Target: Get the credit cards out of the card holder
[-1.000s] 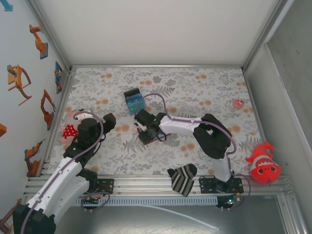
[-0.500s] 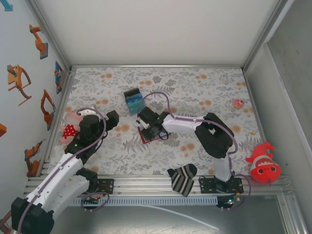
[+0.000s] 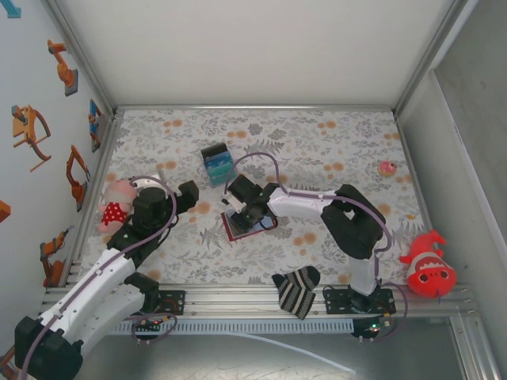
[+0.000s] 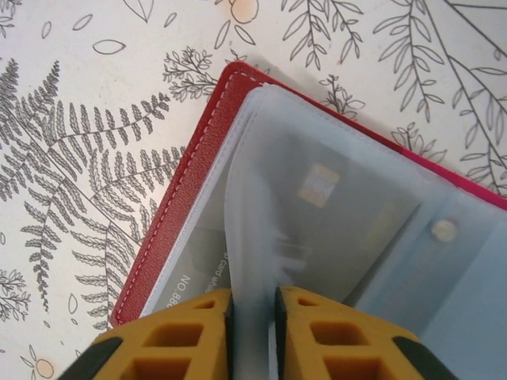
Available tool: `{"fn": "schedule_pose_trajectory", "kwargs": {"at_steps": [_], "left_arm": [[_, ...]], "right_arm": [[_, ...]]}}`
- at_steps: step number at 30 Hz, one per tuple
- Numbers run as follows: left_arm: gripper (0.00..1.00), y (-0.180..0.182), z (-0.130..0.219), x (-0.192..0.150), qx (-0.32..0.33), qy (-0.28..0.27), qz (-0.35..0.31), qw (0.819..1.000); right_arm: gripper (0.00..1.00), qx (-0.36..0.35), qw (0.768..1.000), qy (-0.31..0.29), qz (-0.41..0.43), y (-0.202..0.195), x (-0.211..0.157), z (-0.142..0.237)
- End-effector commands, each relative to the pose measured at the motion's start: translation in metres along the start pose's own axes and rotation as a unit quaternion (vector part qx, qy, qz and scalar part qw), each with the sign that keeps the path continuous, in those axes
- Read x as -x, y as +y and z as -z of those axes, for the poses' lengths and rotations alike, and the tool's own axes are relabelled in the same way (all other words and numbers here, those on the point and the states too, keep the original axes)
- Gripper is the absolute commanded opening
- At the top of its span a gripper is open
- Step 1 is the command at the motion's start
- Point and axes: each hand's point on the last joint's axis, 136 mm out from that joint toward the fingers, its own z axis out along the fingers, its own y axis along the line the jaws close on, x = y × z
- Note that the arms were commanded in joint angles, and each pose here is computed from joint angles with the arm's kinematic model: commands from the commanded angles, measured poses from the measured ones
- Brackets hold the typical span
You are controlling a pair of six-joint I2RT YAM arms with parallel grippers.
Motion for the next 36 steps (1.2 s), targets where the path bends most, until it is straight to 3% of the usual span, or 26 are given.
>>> {"fn": "schedule_pose_trajectory", "kwargs": {"at_steps": [1, 8, 16, 24, 36], "left_arm": [[0.97, -0.009, 0.000, 0.012, -0.007, -0.019, -0.004, 1.000], [0.97, -0.019, -0.007, 0.004, -0.026, -0.006, -0.042, 0.999], [0.97, -0.026, -0.018, -0.022, -0.020, 0.027, -0.111, 0.993], [0.97, -0.041, -0.027, -0.057, -0.009, 0.055, -0.197, 0.979], [0.97, -0.048, -0.041, -0.121, 0.003, 0.136, -0.269, 0.953]], "right_arm": [[0.26, -0.035, 0.999, -0.011, -0.010, -0.009, 0.002, 0.015], [0.34, -0.080, 0.995, -0.033, -0.042, -0.026, 0.005, 0.027], [0.36, -0.116, 0.987, -0.057, -0.093, -0.052, 0.001, 0.042], [0.36, -0.121, 0.979, -0.064, -0.154, -0.079, -0.013, 0.051], [0.32, -0.100, 0.963, -0.092, -0.232, -0.108, -0.015, 0.078]]}}
